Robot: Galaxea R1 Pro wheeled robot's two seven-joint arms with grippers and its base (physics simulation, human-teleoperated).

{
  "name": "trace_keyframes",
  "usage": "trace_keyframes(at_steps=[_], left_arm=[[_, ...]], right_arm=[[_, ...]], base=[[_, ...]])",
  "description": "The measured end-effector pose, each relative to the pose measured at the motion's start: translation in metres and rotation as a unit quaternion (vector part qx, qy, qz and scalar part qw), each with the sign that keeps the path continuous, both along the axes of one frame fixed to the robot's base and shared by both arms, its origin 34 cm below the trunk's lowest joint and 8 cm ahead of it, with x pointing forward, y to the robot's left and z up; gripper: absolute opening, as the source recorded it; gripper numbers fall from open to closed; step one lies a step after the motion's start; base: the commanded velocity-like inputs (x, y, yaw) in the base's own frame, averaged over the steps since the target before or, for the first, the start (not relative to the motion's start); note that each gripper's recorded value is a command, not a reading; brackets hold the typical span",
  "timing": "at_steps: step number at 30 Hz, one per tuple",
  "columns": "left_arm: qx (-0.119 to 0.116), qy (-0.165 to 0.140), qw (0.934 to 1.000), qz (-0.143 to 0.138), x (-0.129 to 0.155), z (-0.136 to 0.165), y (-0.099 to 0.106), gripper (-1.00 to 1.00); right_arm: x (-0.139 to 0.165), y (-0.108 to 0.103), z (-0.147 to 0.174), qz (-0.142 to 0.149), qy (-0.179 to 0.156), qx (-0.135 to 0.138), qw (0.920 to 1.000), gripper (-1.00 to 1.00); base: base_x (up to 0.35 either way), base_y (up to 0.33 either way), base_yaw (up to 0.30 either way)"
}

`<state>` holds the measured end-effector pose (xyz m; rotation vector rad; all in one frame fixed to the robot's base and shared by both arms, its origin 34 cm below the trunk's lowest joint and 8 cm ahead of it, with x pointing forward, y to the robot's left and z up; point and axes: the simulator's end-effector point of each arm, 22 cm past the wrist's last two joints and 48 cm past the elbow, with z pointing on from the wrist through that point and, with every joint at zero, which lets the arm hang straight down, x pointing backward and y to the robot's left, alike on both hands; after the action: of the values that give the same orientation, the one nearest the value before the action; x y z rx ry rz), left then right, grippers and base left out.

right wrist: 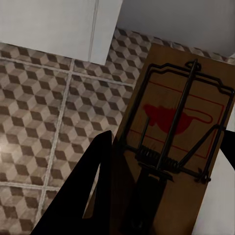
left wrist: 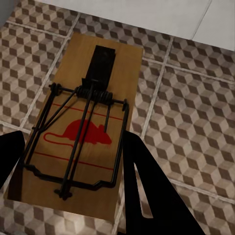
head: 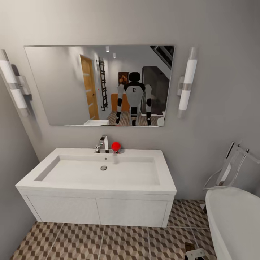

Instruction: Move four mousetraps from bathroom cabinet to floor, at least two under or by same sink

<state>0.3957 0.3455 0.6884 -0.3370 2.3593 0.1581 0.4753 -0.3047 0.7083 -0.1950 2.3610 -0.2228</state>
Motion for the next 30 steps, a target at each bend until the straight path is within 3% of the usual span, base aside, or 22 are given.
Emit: trace_keyframes(at_steps=[11,22,30], left_arm=[[0.0,0.0,1.0,0.0,0.0,0.0001,-0.0001,-1.0],[0.001,0.0,1.0,0.0,-0.0005,0.0003,0.002,-1.0],[0.001,-0.001,1.0,0.0,0.0004,0.0007,0.0012,-1.0]], right_arm=[[0.0001,-0.0001,0.0001,0.0,0.0,0.0,1.0,-1.0],[0.0,0.0001,0.0003,0.0,-0.001,0.0,1.0,-1.0],[0.0008,0.0001,0.0011,0.0,-0.002,0.0,1.0,-1.0]], base=[[0.011,0.008,0.0],[0.194,0.207,0.0],[0.048,0.05,-0.046]])
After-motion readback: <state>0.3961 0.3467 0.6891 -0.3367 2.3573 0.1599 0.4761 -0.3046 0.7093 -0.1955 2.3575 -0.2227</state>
